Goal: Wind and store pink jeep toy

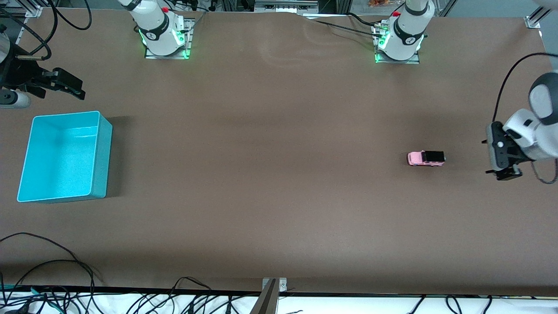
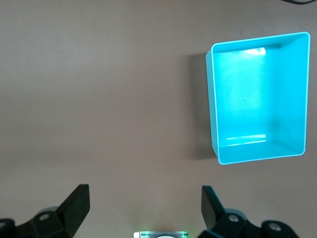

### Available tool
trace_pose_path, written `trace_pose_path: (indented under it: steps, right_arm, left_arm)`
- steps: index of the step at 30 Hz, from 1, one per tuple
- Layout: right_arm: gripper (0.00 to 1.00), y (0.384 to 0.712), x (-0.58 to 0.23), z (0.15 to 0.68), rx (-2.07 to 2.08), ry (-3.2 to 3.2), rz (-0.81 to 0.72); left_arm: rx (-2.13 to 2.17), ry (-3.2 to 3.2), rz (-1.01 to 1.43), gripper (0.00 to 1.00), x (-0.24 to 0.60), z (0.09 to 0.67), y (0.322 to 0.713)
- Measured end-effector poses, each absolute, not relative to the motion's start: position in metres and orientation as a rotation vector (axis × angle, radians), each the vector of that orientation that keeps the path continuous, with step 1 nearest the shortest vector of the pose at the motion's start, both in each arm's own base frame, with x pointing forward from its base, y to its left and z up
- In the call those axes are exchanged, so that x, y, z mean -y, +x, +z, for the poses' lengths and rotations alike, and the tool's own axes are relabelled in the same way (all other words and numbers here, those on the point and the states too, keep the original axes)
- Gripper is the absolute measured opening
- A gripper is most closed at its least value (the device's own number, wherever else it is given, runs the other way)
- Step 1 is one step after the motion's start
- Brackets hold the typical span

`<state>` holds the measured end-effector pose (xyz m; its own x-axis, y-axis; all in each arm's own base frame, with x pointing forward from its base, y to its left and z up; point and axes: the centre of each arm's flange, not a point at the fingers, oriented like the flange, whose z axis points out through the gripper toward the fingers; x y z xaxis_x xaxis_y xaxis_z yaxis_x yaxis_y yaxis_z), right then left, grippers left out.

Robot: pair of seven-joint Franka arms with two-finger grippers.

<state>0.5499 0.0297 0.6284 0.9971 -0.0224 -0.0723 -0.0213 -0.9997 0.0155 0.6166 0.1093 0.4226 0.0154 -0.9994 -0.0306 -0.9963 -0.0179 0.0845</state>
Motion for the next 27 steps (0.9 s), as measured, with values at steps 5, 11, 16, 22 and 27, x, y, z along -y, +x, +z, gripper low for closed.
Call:
trace_pose_path:
  steps: [5, 11, 16, 22, 27]
  right_arm:
    - [1.00, 0.550, -0.030, 0.627, 0.034, 3.124, -0.117]
    - [1.00, 0.550, -0.030, 0.627, 0.034, 3.124, -0.119]
    - [1.00, 0.550, -0.030, 0.626, 0.034, 3.124, -0.120]
    - [1.00, 0.550, -0.030, 0.623, 0.034, 3.123, -0.129]
    - [1.00, 0.551, -0.032, 0.623, 0.029, 3.124, -0.119]
  left_arm:
    - [2.199, 2.253, -0.069, 1.00, -0.110, 0.452, 0.613]
    - [2.219, 2.281, -0.032, 1.00, -0.113, 0.452, 0.617]
    - [2.236, 2.313, 0.008, 1.00, -0.112, 0.458, 0.621]
    - [2.219, 2.391, 0.083, 1.00, -0.092, 0.478, 0.626]
    - [2.188, 2.445, 0.131, 1.00, -0.075, 0.496, 0.625]
